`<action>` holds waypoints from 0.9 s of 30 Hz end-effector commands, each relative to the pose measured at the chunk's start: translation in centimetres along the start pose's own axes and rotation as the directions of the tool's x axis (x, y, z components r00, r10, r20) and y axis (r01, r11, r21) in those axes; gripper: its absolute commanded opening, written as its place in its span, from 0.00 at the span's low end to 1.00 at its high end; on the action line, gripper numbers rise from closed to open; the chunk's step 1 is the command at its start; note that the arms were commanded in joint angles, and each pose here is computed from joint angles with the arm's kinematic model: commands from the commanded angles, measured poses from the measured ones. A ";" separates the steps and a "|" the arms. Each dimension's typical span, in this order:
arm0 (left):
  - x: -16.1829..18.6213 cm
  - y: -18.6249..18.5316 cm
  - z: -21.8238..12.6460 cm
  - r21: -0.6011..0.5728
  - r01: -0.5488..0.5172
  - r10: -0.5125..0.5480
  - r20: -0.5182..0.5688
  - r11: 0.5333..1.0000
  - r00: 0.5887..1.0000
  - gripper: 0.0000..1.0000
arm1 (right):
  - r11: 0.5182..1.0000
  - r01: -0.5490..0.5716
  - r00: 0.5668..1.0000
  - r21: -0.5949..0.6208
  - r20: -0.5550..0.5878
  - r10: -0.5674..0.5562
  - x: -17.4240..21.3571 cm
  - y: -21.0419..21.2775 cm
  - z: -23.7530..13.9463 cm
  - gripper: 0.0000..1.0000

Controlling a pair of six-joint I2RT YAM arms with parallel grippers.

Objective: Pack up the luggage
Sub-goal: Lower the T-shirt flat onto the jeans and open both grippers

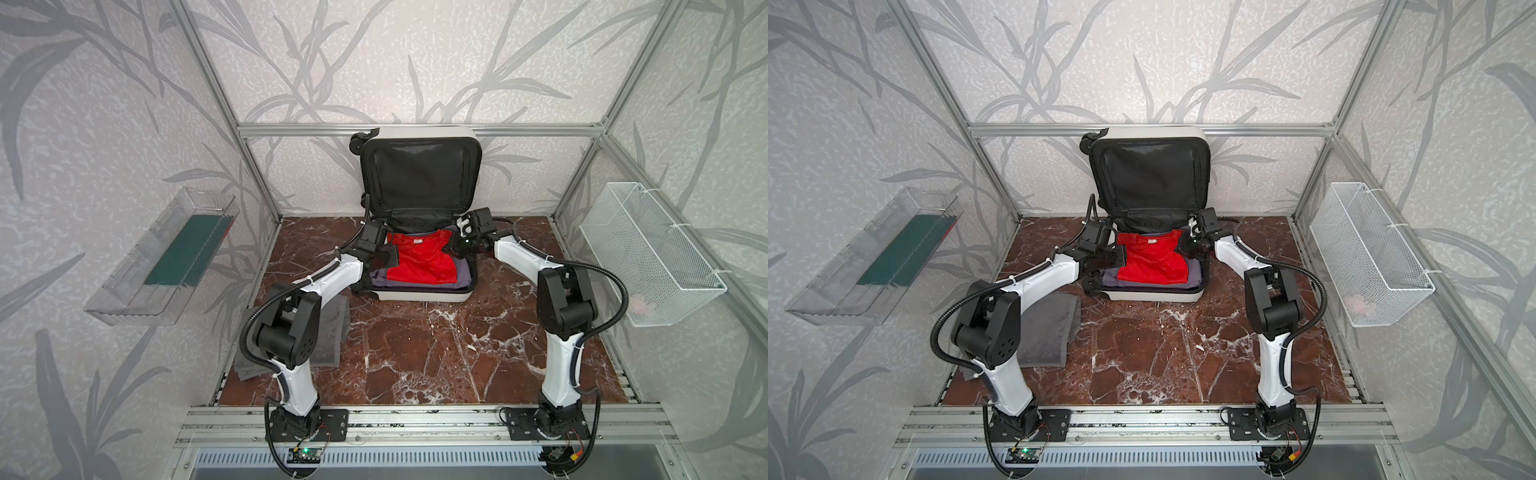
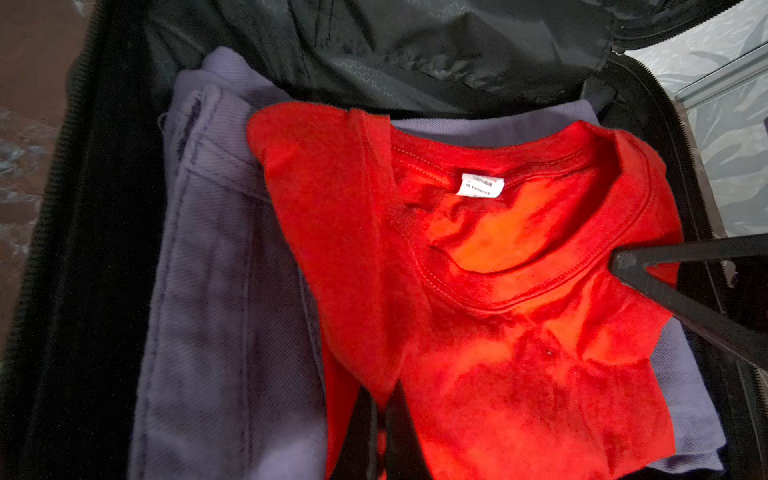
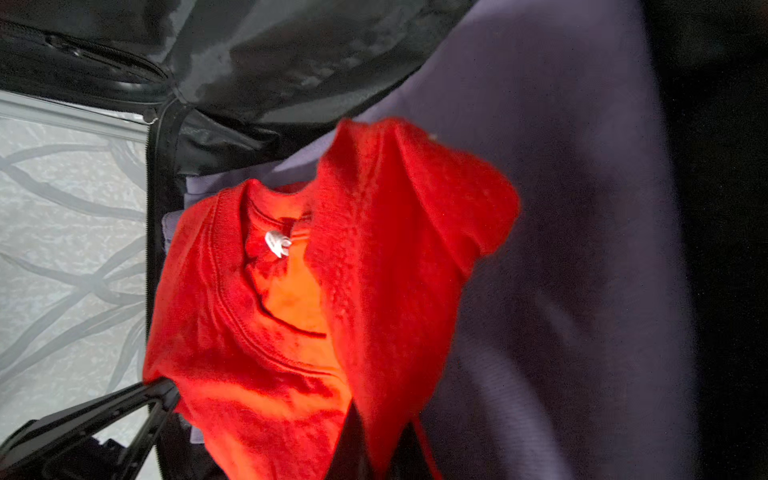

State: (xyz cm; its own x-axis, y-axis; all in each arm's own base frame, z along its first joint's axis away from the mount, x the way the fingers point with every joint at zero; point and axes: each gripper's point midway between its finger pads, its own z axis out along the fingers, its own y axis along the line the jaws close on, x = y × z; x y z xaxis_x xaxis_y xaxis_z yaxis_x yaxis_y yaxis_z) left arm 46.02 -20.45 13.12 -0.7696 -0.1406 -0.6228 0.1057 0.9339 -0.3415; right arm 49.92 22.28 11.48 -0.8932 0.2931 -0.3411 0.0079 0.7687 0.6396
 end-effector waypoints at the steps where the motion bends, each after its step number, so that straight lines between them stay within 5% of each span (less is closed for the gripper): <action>1: -1.5 0.4 -0.6 -0.032 -0.025 0.026 0.027 0.999 0.999 0.11 | 0.999 0.045 0.998 0.016 0.042 -0.045 -1.9 0.1 -1.1 0.31; 3: -1.9 0.9 -1.1 -0.052 -0.028 0.030 0.030 0.998 0.999 0.28 | 0.998 0.055 0.997 0.020 0.056 -0.056 -2.5 0.3 -2.1 0.41; 6: -3.0 1.3 -2.4 -0.072 -0.031 0.035 0.049 0.997 0.998 0.59 | 0.996 0.082 0.992 0.027 0.090 -0.085 -3.4 1.1 -4.2 0.44; 9: -4.8 0.8 -4.5 -0.069 -0.034 0.040 0.101 0.997 0.994 0.79 | 0.993 0.114 0.985 0.028 0.124 -0.116 -4.1 2.2 -6.2 0.44; 16: -6.5 -3.4 -6.4 0.103 0.006 -0.021 0.138 0.995 0.990 0.89 | 0.990 0.136 0.984 -0.022 0.117 -0.132 -3.1 4.6 -6.7 0.45; 21: -4.6 -6.1 -4.3 0.197 0.030 -0.045 0.073 0.980 0.996 0.90 | 0.993 0.113 0.992 -0.036 0.064 -0.111 -1.0 4.5 -3.9 0.45; 27: -0.8 -5.3 -0.4 0.190 0.071 -0.069 -0.016 0.979 0.998 0.90 | 0.998 0.061 0.998 -0.004 0.006 -0.061 1.4 1.7 -0.6 0.45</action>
State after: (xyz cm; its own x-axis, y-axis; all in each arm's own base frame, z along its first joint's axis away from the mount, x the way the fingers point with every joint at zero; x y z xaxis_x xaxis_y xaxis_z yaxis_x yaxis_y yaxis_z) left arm 46.08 -24.85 18.83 -0.7418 -0.1901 -0.6431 0.2013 0.8516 -0.4840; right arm 48.36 23.98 15.47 -0.8727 0.2311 -0.4300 -0.0977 0.7804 0.6176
